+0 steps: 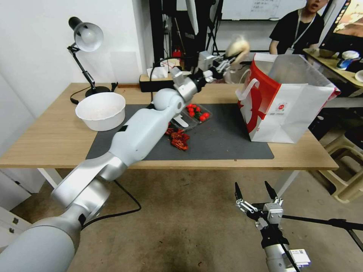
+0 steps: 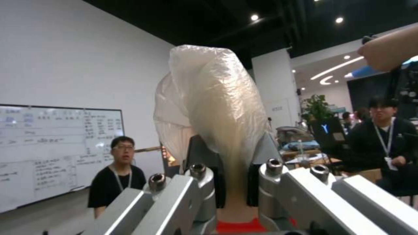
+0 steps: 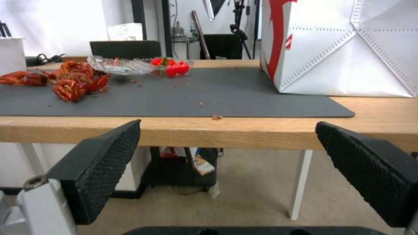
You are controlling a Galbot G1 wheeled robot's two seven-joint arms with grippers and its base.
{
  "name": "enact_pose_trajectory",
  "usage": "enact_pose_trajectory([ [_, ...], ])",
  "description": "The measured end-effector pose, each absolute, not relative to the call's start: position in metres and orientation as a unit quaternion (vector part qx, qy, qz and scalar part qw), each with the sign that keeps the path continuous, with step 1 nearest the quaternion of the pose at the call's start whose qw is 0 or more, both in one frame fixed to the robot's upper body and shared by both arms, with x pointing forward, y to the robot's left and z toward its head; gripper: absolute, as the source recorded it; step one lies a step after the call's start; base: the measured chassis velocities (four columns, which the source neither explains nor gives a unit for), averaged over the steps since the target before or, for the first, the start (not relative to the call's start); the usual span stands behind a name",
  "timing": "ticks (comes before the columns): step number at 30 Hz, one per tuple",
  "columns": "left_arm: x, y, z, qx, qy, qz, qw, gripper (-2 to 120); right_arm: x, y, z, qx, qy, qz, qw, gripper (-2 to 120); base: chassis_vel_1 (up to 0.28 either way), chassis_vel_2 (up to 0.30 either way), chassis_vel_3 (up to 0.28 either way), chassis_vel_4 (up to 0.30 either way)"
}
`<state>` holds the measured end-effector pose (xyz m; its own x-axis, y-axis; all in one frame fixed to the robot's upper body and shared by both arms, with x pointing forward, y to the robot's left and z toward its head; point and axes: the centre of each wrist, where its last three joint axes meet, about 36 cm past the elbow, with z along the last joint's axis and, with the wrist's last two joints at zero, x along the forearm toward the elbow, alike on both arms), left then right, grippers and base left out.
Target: Pick up the trash from the table and place it into the takeout bag.
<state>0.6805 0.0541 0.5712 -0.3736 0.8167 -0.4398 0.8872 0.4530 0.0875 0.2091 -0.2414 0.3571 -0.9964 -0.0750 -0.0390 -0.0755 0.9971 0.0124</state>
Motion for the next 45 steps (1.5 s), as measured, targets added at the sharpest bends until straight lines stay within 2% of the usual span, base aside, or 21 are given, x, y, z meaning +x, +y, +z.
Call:
enact_pose_trajectory([
  [4,0.679,0.019,0.576,0.534,0.815,-0.083,0.211,6,0.208,-0.240,0.357,-0.036,0.999,0.008,0.022,100,0.000,0.000,0.000,0.000],
  [16,0.681,-0.035,0.586,0.558,0.803,-0.073,0.199,6,0.206,-0.240,0.357,-0.035,0.999,0.009,0.025,100,0.000,0.000,0.000,0.000],
  [39,0.706,-0.027,0.594,0.552,0.813,-0.014,0.183,6,0.205,-0.239,0.356,-0.033,0.999,0.011,0.030,100,0.000,0.000,0.000,0.000],
  [43,0.710,-0.026,0.596,0.552,0.814,0.005,0.181,6,0.205,-0.239,0.356,-0.033,0.999,0.012,0.032,100,0.000,0.000,0.000,0.000],
  [45,0.712,-0.027,0.598,0.557,0.810,0.040,0.183,6,0.204,-0.240,0.356,-0.033,0.999,0.012,0.034,100,0.000,0.000,0.000,0.000],
])
